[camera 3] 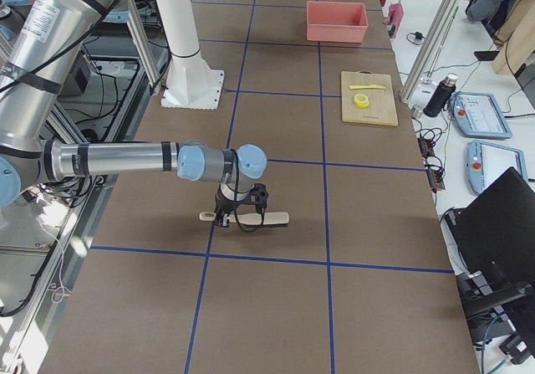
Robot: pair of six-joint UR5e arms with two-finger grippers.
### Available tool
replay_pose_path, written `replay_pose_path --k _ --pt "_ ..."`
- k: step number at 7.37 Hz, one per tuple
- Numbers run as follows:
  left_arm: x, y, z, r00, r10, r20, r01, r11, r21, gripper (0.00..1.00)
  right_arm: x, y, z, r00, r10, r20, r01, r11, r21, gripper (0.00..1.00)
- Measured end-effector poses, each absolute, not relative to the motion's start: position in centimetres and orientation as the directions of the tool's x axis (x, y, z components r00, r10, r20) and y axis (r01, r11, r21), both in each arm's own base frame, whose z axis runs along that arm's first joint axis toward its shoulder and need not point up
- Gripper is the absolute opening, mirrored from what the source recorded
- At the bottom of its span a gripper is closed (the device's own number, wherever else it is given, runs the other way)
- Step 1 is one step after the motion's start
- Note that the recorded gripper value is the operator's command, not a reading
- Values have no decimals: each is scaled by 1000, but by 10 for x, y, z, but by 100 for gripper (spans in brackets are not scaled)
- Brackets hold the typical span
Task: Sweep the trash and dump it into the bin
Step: 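Tilt the dustpan with the left gripper to dump the food into the pink bin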
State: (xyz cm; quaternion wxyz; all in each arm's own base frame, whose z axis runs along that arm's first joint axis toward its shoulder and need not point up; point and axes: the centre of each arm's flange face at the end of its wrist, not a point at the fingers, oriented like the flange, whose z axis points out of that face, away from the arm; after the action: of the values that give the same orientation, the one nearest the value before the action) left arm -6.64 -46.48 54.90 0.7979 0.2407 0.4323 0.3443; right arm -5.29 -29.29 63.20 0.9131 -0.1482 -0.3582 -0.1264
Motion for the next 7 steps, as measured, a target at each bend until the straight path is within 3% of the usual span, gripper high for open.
replay_pose_path --k 3,7 --pt "-85 -494 566 390 798 -460 -447 601 663 0 -44 -275 667 682 -56 729 259 951 -169 0" --pt "-102 -568 558 411 812 -414 -575 583 574 0 -72 -296 654 662 11 749 203 960 -193 0"
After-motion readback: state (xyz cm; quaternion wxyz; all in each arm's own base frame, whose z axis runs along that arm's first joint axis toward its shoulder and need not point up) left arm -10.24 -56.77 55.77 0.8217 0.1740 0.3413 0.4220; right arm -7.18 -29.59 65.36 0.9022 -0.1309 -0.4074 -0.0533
